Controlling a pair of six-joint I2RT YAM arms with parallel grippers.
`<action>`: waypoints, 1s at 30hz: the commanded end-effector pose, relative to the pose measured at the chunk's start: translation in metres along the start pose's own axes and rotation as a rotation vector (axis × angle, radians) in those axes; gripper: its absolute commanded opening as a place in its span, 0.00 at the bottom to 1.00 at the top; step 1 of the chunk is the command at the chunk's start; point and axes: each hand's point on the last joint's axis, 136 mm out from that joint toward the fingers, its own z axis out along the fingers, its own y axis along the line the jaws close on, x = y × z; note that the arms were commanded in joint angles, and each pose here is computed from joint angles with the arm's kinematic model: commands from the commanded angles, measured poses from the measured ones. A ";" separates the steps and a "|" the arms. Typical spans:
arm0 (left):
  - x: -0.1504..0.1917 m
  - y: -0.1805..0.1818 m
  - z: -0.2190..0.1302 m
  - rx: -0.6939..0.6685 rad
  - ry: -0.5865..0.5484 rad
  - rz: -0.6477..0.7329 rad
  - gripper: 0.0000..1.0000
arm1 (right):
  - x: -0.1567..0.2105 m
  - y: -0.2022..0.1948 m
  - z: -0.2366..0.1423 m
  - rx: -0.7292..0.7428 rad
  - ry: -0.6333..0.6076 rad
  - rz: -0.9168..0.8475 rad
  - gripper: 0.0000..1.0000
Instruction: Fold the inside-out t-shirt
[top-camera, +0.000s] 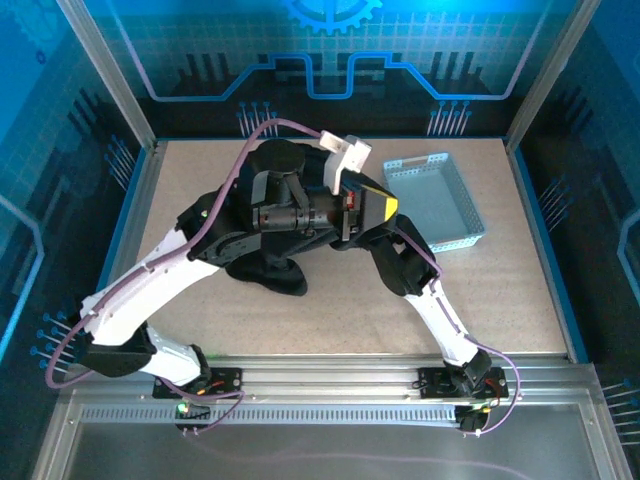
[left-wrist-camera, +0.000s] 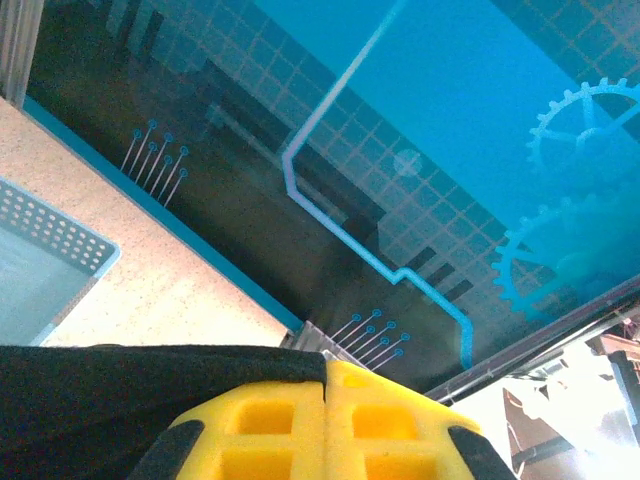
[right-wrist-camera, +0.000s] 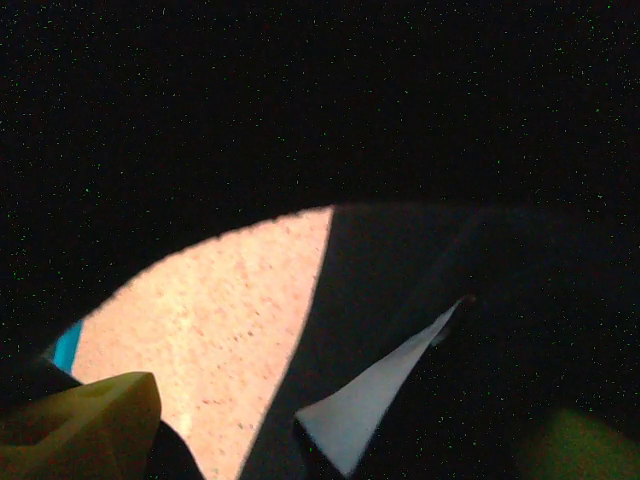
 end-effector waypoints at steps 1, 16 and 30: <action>-0.006 -0.047 -0.005 0.198 -0.003 0.052 0.00 | 0.003 -0.026 0.010 0.049 0.044 0.064 0.89; 0.009 -0.034 0.005 0.167 0.027 0.040 0.00 | -0.031 -0.021 0.012 -0.081 0.011 0.129 0.78; -0.026 0.123 -0.068 -0.343 -0.199 -0.117 0.00 | -0.021 -0.048 -0.061 -0.064 -0.091 0.064 0.71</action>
